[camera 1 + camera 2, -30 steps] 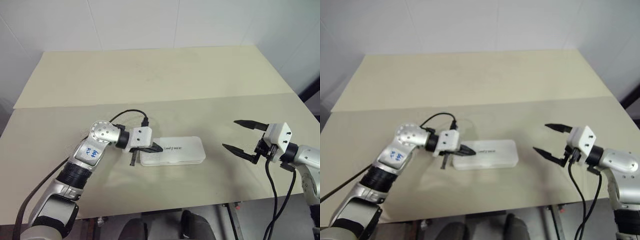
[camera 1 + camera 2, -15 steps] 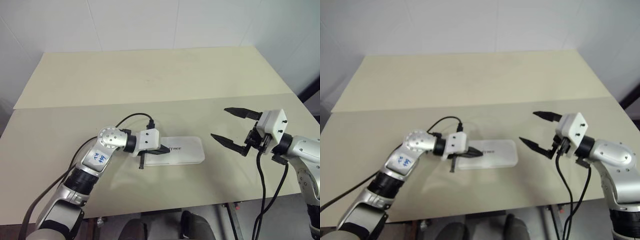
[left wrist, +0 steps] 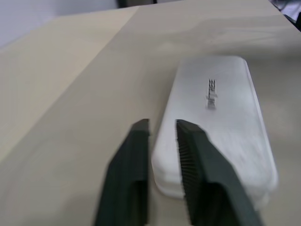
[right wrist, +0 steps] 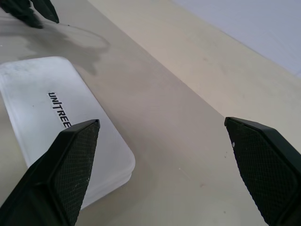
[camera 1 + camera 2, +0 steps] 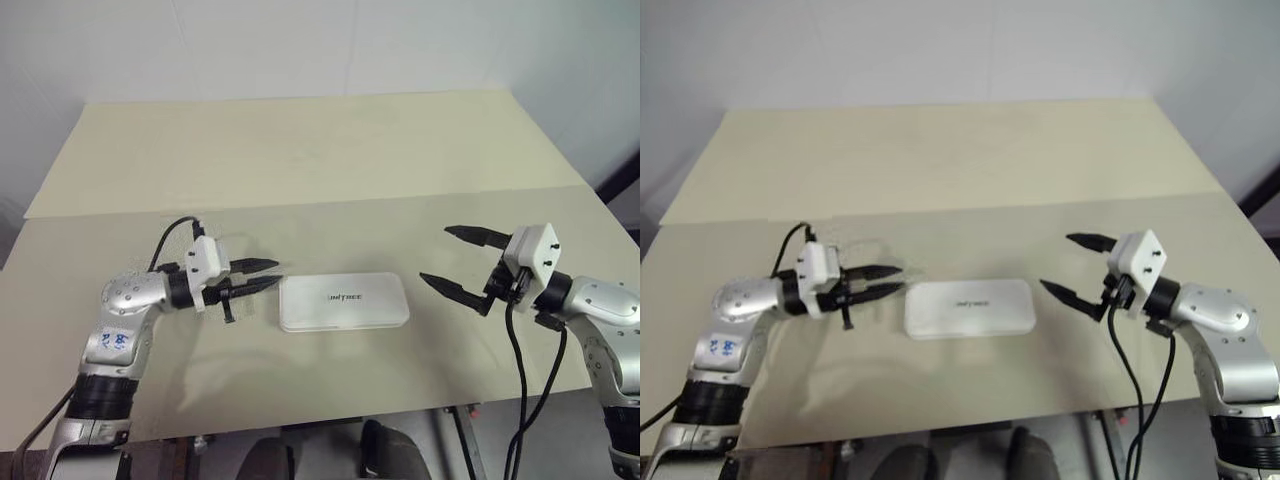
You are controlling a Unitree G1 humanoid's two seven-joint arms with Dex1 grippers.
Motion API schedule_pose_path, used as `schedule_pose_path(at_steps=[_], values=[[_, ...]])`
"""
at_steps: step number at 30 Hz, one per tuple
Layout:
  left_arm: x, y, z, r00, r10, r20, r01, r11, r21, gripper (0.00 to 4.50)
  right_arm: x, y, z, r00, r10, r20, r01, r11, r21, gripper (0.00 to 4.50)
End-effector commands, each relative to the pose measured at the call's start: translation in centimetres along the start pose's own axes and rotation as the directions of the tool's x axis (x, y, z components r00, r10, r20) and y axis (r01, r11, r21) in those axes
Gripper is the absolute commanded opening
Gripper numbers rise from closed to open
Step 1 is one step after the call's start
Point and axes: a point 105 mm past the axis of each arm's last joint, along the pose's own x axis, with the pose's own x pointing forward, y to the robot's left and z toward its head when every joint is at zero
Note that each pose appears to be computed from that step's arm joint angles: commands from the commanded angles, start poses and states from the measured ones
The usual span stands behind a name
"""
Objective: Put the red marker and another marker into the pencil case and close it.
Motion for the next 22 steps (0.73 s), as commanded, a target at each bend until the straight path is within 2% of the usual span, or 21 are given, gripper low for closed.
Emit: schedule_pose_path(at_steps=[1,6,7,15,22], values=[[-1.6,-0.2,0.8,0.998,0.058,0.037,-0.058,0.998,0.014,2.57,-1.2,-0.8,0.7,0.998,-0.059,-0.005,0.059,0.998,-0.031,4.50],[-2.2,-1.0,0.7,0.993,0.112,0.040,-0.111,0.994,-0.012,4.31,-1.8,-0.3,0.0,0.997,-0.072,-0.029,0.072,0.997,-0.007,4.50],[-2.1,-1.1,0.9,0.992,0.117,0.052,-0.116,0.993,-0.030,4.45,-1.8,-0.2,-0.2,0.997,-0.074,-0.033,0.074,0.997,-0.002,4.50],[-1.3,0.8,2.4,0.972,0.202,0.116,-0.204,0.979,0.005,4.45,-2.9,0.2,-1.6,0.992,-0.109,-0.070,0.110,0.994,0.021,4.50],[-1.3,0.9,2.5,0.964,0.236,0.119,-0.238,0.971,0.008,4.45,-3.2,1.0,-2.8,0.991,-0.116,-0.069,0.120,0.991,0.054,4.50]])
